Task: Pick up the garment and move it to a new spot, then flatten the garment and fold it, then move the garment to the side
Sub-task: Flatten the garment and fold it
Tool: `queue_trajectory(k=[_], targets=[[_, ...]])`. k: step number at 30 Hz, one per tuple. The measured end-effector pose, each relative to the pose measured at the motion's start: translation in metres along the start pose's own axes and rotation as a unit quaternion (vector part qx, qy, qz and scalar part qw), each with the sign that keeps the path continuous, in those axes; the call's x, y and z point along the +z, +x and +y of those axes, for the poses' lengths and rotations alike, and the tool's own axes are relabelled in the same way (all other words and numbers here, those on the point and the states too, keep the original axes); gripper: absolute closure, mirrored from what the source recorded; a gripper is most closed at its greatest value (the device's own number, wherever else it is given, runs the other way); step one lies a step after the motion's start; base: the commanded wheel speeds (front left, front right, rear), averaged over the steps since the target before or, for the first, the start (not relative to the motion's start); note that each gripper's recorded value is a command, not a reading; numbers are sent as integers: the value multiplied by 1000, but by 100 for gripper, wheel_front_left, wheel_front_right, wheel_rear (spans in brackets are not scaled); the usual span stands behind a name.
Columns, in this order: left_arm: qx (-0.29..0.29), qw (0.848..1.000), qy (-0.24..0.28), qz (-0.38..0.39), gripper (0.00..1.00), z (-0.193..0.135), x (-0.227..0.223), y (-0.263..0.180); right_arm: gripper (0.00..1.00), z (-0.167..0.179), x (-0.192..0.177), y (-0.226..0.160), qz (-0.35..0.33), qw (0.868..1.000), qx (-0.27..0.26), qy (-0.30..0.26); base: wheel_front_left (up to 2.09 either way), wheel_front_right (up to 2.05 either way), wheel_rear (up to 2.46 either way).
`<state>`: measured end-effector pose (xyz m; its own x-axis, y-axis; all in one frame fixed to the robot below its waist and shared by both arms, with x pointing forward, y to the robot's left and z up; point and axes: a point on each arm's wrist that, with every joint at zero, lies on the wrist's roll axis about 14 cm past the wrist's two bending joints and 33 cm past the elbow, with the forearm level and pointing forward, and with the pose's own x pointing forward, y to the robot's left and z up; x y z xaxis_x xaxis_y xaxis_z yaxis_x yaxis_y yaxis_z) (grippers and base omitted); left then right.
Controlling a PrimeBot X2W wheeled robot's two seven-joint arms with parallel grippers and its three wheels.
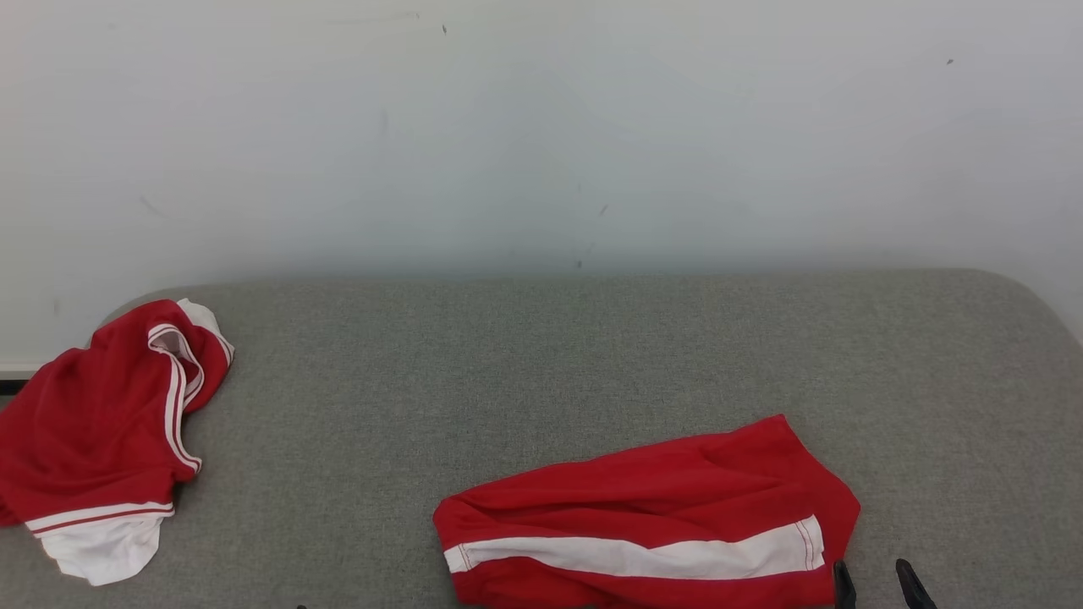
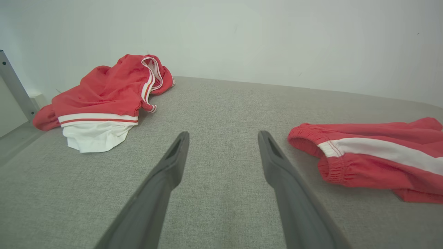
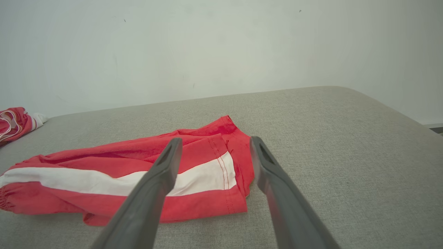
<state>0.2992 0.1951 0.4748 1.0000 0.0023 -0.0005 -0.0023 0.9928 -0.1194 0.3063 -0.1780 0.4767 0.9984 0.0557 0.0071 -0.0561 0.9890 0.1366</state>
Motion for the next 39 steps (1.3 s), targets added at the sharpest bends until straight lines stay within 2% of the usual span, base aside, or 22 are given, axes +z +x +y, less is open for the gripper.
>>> queue_trajectory(k=[11, 22, 30, 39], targets=[[-7, 1000, -7, 8, 0, -4, -5, 1, 0, 0, -1, 1, 1, 1000, -1, 6, 0, 0, 0], [-33, 999, -20, 34, 0, -23, -21, 7, 0, -4, 2, 6, 0, 1000, 4, -7, 0, 0, 0], [-106, 989, -57, 85, 0, -74, -40, 29, 0, -10, -7, 20, 44, 999, 13, -16, 0, 0, 0], [-160, 973, -83, 148, 0, -109, -52, 50, 0, -6, -22, 38, 96, 995, 32, -17, 0, 0, 0]])
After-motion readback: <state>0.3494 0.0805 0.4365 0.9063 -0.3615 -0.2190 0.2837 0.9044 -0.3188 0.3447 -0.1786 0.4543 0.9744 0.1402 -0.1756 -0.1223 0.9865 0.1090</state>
